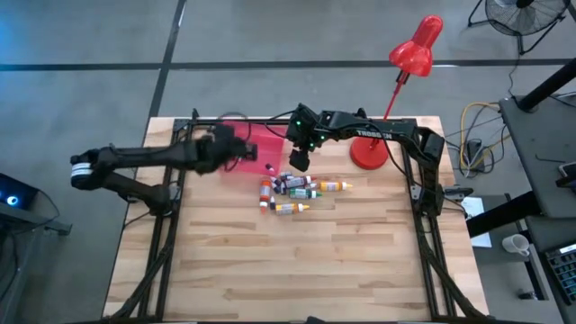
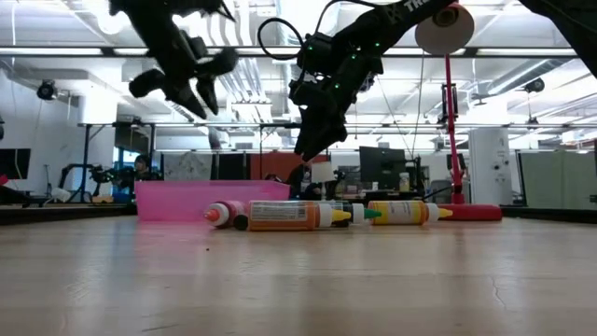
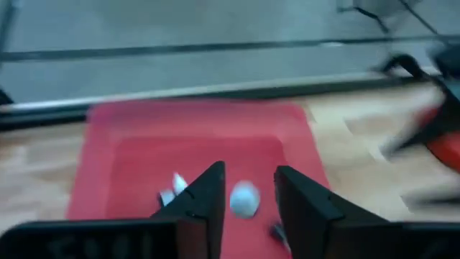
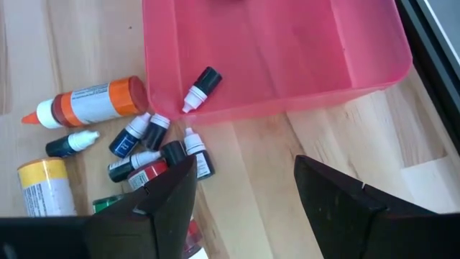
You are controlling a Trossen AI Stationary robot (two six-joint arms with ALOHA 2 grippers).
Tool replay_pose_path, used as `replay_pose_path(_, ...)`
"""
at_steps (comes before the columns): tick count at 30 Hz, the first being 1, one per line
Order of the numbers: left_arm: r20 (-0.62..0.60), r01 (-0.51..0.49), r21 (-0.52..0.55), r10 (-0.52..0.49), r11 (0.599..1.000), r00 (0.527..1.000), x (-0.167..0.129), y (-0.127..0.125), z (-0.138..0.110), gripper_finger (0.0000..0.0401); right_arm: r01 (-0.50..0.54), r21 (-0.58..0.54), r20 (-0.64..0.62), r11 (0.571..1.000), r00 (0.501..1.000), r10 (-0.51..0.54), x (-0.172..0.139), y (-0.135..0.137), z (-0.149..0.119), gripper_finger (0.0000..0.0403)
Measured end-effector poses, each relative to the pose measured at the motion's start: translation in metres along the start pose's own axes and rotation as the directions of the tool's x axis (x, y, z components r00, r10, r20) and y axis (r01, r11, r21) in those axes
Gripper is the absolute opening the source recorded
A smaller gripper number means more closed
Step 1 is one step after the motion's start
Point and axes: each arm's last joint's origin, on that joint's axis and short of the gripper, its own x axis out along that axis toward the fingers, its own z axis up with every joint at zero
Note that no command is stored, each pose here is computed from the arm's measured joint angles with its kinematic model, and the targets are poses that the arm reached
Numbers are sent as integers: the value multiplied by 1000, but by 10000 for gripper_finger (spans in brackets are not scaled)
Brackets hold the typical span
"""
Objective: Pick & Place food coloring
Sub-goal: Put the big yellow food coloring bottle into the red bin
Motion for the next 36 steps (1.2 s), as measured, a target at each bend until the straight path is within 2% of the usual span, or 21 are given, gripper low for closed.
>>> replay_pose_path(2, 5, -48, 19, 48, 999, 999, 9, 2, 8, 114, -1, 0, -4, 1000, 1000, 1, 0, 0, 0, 226)
replay_pose_path(5, -5, -61, 36, 62, 997, 998, 13, 1, 15, 126, -2, 10, -16, 1000, 1000, 2, 0, 0, -2, 226)
replay_pose_path(8, -76, 36, 50, -33, 998, 997, 2, -3, 18, 129, -7, 8, -39, 1000, 999, 7, 0, 0, -4, 226)
replay_pose_path(10, -145, 137, 121, -119, 983, 982, -5, -8, 13, 130, -45, -28, -56, 999, 997, 43, 0, 3, -6, 226)
replay_pose_path(12, -250, 276, 232, -217, 933, 944, -10, -12, 4, 130, -127, -86, -65, 988, 990, 122, 1, 6, -7, 226)
replay_pose_path(15, -421, 465, 388, -296, 796, 858, -16, -16, -20, 130, -221, -159, -91, 962, 974, 209, 3, 11, -13, 226)
replay_pose_path(17, -488, 528, 446, -298, 722, 820, -19, -15, -37, 130, -233, -173, -118, 957, 969, 215, 5, 12, -17, 226)
replay_pose_path(19, -522, 547, 468, -283, 694, 805, -21, -13, -50, 130, -239, -160, -150, 958, 965, 215, 2, 13, -20, 226)
replay_pose_path(21, -543, 550, 460, -269, 697, 796, -23, -11, -61, 131, -222, -161, -170, 962, 966, 195, -5, 15, -23, 226)
replay_pose_path(26, -561, 514, 425, -229, 745, 795, -20, -5, -76, 131, -154, -195, -201, 969, 973, 114, -42, 27, -42, 226)
replay_pose_path(31, -554, 487, 434, -202, 758, 808, -17, 0, -81, 131, -133, -127, -256, 983, 962, 97, -71, 28, -94, 226)
replay_pose_path(36, -482, 424, 484, -171, 765, 859, -15, 1, -79, 131, -127, -79, -284, 989, 954, 100, -76, 29, -154, 226)
